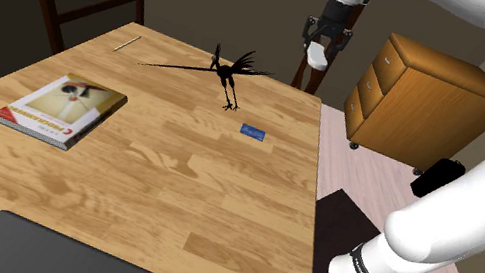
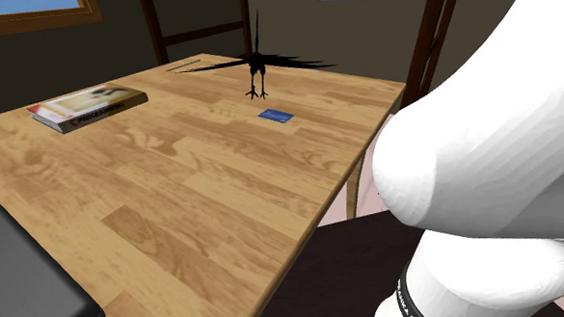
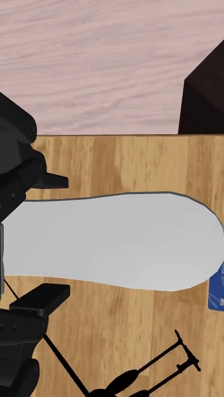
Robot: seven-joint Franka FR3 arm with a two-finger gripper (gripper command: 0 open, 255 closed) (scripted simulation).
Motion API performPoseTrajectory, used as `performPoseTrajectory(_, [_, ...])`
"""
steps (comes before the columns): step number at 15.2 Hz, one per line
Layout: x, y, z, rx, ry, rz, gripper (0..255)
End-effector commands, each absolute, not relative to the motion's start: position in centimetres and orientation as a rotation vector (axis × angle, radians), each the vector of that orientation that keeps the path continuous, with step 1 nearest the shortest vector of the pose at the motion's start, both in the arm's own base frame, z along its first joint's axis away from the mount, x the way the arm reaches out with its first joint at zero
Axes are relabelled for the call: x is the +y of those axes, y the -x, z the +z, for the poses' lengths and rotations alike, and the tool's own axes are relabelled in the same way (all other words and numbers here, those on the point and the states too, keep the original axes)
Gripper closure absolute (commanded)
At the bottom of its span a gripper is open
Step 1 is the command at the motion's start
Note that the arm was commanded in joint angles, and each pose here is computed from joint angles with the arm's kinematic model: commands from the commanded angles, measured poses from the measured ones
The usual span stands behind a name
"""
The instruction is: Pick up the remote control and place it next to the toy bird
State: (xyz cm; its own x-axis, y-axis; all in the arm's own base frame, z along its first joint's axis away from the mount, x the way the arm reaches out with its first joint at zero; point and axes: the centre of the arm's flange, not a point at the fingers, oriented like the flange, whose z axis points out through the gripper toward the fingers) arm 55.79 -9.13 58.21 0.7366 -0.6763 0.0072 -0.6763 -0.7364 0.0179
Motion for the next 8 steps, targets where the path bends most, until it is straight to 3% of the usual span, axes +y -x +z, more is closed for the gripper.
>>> performPoseTrajectory(1, [-9.2, -55.7, 57.2, -1.133, -2.909, 0.002, 255])
performPoseTrajectory(8, [-9.2, -55.7, 53.5, -1.133, -2.909, 0.002, 255])
